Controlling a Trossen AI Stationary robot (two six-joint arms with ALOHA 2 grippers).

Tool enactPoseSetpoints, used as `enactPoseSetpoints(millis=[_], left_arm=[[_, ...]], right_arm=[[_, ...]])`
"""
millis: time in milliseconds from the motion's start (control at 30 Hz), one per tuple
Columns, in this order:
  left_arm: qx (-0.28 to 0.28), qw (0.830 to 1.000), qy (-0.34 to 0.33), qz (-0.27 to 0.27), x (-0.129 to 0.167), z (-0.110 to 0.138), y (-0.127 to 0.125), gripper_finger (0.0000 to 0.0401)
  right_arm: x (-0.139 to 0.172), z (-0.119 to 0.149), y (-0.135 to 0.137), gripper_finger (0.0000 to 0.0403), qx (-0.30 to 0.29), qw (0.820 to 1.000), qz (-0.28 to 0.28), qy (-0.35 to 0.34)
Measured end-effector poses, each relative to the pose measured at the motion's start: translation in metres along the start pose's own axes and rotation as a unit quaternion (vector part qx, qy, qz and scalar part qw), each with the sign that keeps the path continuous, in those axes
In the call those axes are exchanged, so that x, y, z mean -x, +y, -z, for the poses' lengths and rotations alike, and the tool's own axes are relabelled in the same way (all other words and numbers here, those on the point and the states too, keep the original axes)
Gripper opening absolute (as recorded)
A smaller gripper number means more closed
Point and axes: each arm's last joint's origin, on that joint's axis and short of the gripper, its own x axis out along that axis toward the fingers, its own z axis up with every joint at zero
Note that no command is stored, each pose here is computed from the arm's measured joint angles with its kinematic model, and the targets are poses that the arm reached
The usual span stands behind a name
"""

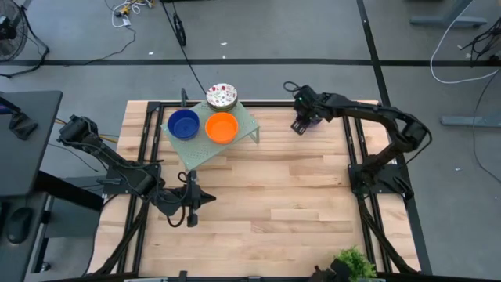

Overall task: Pick & Place Mini bowls
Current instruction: Stack the blue bowl on the blue bowls on the shelf

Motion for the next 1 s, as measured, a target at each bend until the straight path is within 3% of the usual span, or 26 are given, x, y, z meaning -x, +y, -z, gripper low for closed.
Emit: enactPoseSetpoints(millis=[167, 600, 1000], left_arm=[[0.000, 1.000, 0.000, -0.001, 0.000, 0.000, 0.000, 0.0016], [0.001, 1.000, 0.001, 0.001, 0.000, 0.000, 0.000, 0.0016], [0.001, 1.000, 0.001, 0.001, 0.000, 0.000, 0.000, 0.0016]], right_arm=[[-0.010, -0.001, 0.001, 0.0198, 0.001, 1.000, -0.019, 0.007], [-0.030, 0.001, 0.005, 0.0199, 0.016, 0.999, -0.024, 0.033], [-0.030, 0.005, 0.010, 0.0123, 0.024, 0.994, -0.091, 0.050]])
